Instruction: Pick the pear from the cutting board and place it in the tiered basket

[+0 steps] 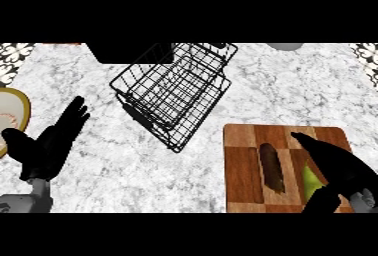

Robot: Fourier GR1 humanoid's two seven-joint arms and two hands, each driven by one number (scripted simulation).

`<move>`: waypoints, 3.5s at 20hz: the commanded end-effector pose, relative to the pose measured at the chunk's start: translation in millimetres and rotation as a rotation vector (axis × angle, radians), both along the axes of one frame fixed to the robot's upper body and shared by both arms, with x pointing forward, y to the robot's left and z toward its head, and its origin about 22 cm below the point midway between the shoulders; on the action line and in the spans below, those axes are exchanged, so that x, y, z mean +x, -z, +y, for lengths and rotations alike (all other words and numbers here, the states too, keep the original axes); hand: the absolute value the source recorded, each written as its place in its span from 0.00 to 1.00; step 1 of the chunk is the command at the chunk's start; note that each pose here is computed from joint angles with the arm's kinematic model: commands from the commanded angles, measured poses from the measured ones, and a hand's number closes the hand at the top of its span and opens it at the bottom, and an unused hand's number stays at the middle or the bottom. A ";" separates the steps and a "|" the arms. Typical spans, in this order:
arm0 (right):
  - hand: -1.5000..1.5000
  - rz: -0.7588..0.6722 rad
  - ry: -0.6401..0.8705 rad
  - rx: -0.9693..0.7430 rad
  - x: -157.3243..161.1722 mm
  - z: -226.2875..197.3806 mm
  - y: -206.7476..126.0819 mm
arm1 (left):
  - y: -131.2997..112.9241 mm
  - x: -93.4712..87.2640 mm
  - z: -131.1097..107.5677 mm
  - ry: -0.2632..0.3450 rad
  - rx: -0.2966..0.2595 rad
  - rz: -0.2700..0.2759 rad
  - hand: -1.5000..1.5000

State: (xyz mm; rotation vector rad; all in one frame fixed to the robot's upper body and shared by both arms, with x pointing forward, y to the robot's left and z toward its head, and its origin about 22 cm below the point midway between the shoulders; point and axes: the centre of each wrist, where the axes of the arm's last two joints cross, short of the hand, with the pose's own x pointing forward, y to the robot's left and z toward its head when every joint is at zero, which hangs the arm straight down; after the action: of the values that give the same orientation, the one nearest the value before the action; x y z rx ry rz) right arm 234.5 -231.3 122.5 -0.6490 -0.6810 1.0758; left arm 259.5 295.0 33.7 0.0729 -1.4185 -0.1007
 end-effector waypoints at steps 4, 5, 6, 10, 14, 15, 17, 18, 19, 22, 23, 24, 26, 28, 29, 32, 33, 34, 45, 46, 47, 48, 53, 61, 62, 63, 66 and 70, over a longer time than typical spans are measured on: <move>0.00 0.049 0.090 -0.105 1.1 -7.6 47.1 | 0.6 -7.5 0.0 0.000 -0.015 -0.007 0.50; 0.00 0.051 0.088 -0.118 -5.3 1.5 51.3 | -14.3 -5.3 -13.4 -0.002 -0.023 0.001 0.50; 0.00 0.044 0.092 -0.123 -4.8 -11.7 52.2 | -5.1 3.9 3.4 -0.005 0.007 -0.006 0.50; 0.00 0.020 0.076 -0.174 -12.0 -23.7 72.9 | 11.2 -2.6 1.8 -0.019 0.004 -0.012 0.50; 0.00 -0.029 0.079 -0.195 1.1 -17.3 63.2 | -13.6 -7.6 -13.8 -0.008 -0.005 -0.012 0.50; 0.00 -0.020 0.077 -0.211 -11.4 -20.5 65.7 | -6.4 -4.7 -14.0 -0.015 -0.012 -0.004 0.50; 0.00 -0.014 0.075 -0.215 3.5 -35.4 70.2 | 0.9 5.8 -10.8 -0.026 0.000 0.006 0.50; 0.00 -0.011 0.080 -0.214 -4.3 -25.1 67.1 | 0.0 -7.7 4.5 -0.007 -0.008 0.019 0.50; 0.00 0.020 0.064 -0.225 -5.3 -31.6 59.2 | -19.2 -0.3 -11.7 -0.017 0.006 -0.010 0.50; 1.00 0.155 0.046 -0.150 -8.9 -27.5 80.2 | -10.3 -3.1 -7.3 0.001 -0.017 0.009 0.50; 1.00 0.178 0.052 -0.114 0.9 -20.6 82.3 | -6.8 -11.6 2.2 -0.011 -0.006 -0.009 0.50; 1.00 0.172 0.038 -0.124 -27.1 -28.4 86.4 | 9.2 -15.2 -16.0 -0.016 -0.005 0.001 0.50; 1.00 0.173 -0.024 -0.208 -3.9 -20.6 91.9 | -19.3 -2.4 0.5 -0.015 -0.010 -0.007 0.50; 1.00 0.168 -0.067 -0.209 -19.9 -23.4 82.3 | -2.8 6.5 -9.7 0.009 -0.017 0.000 0.50; 1.00 0.163 -0.069 -0.214 -2.8 -41.4 98.2 | -4.8 -5.7 -5.4 0.010 0.012 -0.006 0.50; 1.00 0.134 -0.099 -0.255 -16.0 -20.6 104.2 | -11.3 -1.6 7.2 -0.004 0.021 0.002 0.50; 1.00 0.117 -0.112 -0.256 -13.2 -30.9 103.3 | 2.1 -7.4 7.4 0.007 -0.014 0.005 0.50; 1.00 0.067 -0.096 -0.268 -10.6 -10.2 105.9 | -15.1 8.8 5.4 -0.008 -0.015 -0.002 0.50; 1.00 -0.584 0.136 -0.285 -72.9 -15.3 64.1 | -2.4 -7.5 9.4 -0.038 -0.016 0.016 0.50; 1.00 -0.679 0.149 -0.271 -66.6 -12.0 55.8 | 7.5 -4.7 -3.4 -0.050 -0.018 0.004 0.50; 1.00 -0.755 0.166 -0.209 -68.6 0.4 43.6 | -1.3 -0.3 1.8 -0.048 -0.003 0.014 0.50; 1.00 -0.822 0.191 -0.160 -63.8 0.9 28.1 | 10.0 -8.0 -2.1 -0.039 -0.010 0.022 0.50; 1.00 -1.089 0.182 0.097 -84.6 25.7 -14.0 | -6.1 -14.7 5.5 -0.022 0.004 -0.007 0.50; 1.00 -1.101 0.118 0.161 -86.5 76.1 -66.7 | 2.3 -12.2 -3.2 0.010 -0.013 0.004 0.50; 1.00 -1.078 0.100 0.152 -87.7 83.3 -75.4 | 2.9 0.1 -7.6 0.008 0.012 0.003 0.50; 1.00 -1.078 0.095 0.186 -94.7 88.6 -80.6 | -0.6 1.7 -8.8 0.002 -0.007 0.004 0.50; 1.00 -1.051 0.053 0.198 -57.4 122.3 -97.0 | 7.3 -1.1 -23.2 0.011 0.006 -0.005 0.50; 1.00 -1.052 0.036 0.211 -31.0 167.4 -105.9 | -8.6 1.7 -19.3 0.021 -0.007 0.001 0.50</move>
State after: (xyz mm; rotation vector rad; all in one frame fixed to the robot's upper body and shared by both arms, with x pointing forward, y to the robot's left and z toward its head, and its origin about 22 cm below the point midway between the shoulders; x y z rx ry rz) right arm 186.7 -102.1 208.0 -1.0379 -1.7039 0.5411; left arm 257.4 285.7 36.4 0.0712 -1.4194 -0.1063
